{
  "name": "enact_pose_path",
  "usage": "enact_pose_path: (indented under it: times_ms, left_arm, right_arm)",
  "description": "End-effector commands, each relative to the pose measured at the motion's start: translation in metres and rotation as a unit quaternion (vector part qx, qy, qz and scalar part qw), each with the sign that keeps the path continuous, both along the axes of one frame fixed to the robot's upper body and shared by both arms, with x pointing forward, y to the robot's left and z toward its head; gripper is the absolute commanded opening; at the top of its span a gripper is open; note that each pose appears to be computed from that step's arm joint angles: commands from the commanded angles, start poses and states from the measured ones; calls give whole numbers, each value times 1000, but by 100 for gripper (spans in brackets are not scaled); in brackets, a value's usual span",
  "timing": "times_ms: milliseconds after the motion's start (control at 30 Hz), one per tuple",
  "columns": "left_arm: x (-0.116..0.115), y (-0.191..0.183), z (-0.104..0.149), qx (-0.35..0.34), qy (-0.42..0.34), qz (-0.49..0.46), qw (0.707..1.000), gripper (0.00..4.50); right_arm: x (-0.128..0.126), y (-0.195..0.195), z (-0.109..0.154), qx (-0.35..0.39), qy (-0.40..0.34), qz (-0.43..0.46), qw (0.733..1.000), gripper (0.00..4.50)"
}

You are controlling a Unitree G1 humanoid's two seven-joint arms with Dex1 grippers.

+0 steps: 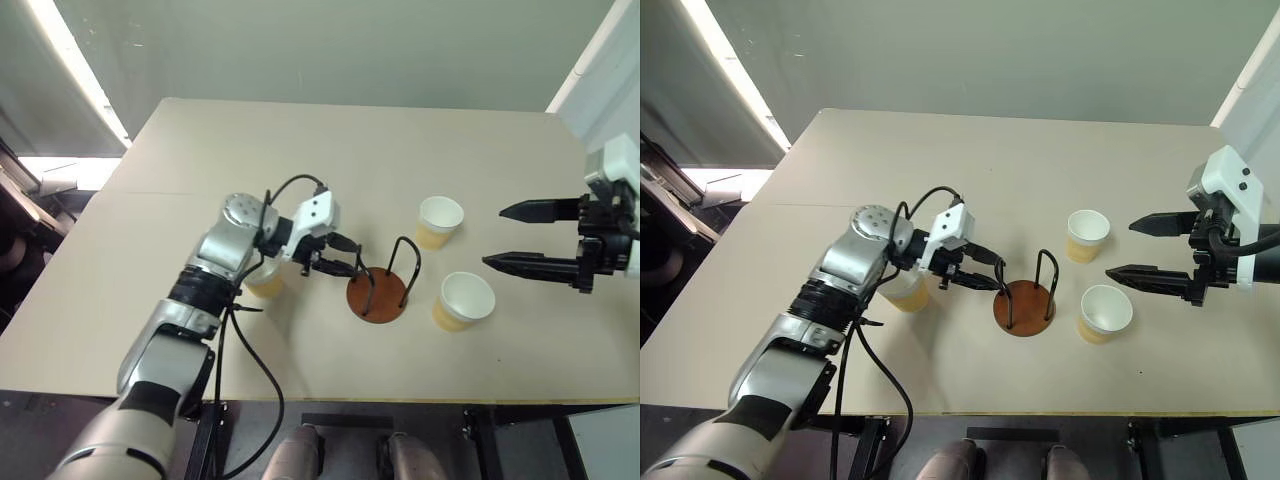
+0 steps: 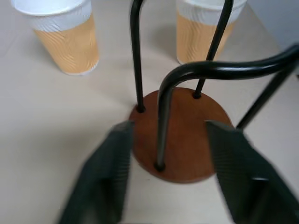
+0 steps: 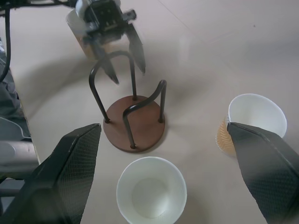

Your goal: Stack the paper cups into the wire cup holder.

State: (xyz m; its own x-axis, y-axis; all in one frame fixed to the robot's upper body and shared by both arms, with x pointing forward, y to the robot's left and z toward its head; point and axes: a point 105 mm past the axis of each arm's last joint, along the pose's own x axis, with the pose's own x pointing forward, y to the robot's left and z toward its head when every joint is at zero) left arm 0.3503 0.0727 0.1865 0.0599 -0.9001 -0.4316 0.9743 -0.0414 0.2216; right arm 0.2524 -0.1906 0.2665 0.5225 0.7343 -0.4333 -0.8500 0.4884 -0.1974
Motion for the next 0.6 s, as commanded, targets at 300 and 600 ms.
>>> enact_pose_path:
  times_ms: [300,600]
  left_arm:
    - [-3,26,65,-42,-73,32,996,321]
    - [-11,35,95,-54,-119,51,990,321]
  right_arm:
    - [30,8,7,-29,-50,29,998,450]
    - [79,11,-14,-124,-76,49,988,450]
